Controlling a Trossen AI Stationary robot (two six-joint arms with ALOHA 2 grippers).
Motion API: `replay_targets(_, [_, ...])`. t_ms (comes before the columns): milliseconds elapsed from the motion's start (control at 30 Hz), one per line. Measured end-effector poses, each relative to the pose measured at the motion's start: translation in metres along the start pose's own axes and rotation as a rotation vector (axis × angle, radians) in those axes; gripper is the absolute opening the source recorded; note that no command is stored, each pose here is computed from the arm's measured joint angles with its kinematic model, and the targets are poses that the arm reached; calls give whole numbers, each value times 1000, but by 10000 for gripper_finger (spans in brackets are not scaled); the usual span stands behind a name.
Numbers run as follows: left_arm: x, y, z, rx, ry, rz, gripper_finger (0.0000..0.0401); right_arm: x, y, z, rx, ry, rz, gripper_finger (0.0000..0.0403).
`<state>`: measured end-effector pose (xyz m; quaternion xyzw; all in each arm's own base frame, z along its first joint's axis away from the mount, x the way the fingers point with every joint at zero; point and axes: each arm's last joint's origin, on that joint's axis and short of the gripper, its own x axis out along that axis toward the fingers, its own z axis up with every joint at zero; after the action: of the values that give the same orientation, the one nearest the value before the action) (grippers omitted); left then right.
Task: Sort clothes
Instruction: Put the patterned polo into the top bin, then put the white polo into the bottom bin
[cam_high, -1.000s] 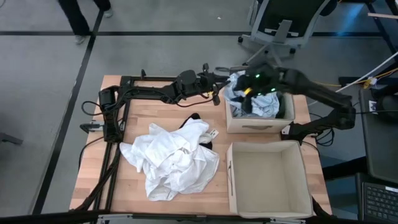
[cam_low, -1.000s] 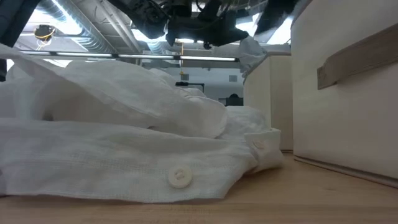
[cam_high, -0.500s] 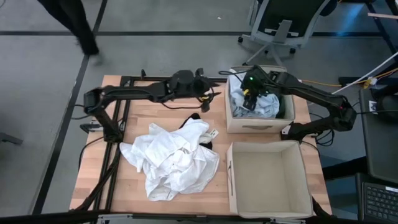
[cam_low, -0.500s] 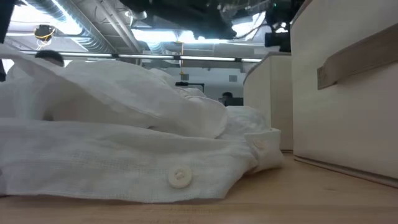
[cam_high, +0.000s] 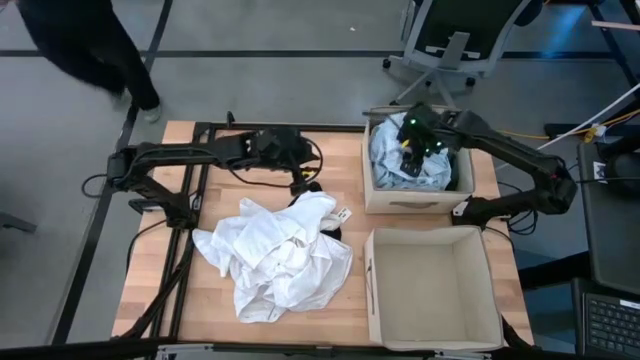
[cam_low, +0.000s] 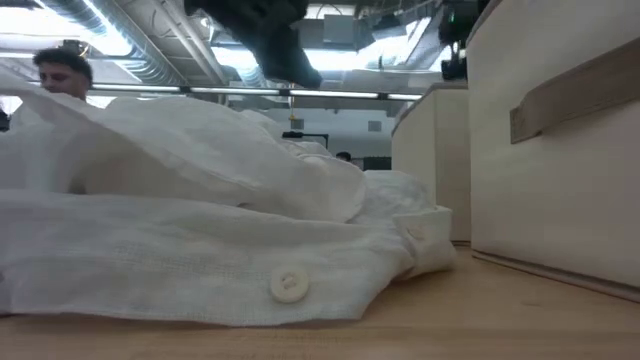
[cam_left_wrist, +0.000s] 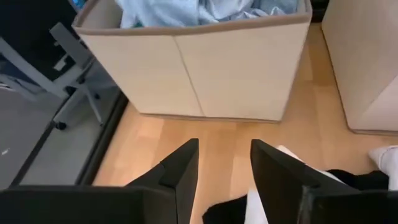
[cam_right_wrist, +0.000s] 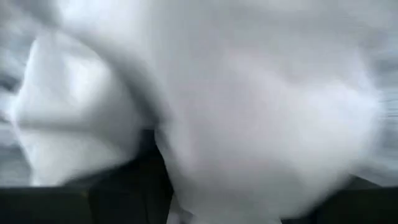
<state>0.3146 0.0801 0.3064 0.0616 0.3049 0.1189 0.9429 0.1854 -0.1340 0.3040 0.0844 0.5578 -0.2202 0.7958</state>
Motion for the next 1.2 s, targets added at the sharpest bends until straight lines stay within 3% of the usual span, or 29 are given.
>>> replay_targets(133, [-16, -5, -4, -24, 10, 7, 132, -44, 2, 10, 5, -85, -26, 220])
replay_targets(267, [-26, -13, -9, -45, 62, -18, 132, -82, 5, 13, 20, -192, 32, 221])
replay_targets(500, [-32, -37, -20, -45, 200, -63, 131, -106, 27, 19, -38, -368, 206, 221])
replay_targets(700, [-42, -69, -41, -40, 226, -87, 131, -98, 68, 37, -195, -563, 353, 221])
replay_targets(933, [-63, -91, -86, -81, 188, -139, 131, -70, 116, 53, -335, -773, 425, 221])
replay_targets(1200, [-89, -107, -120, -127, 130, -212, 131, -41, 157, 75, -381, -874, 484, 221])
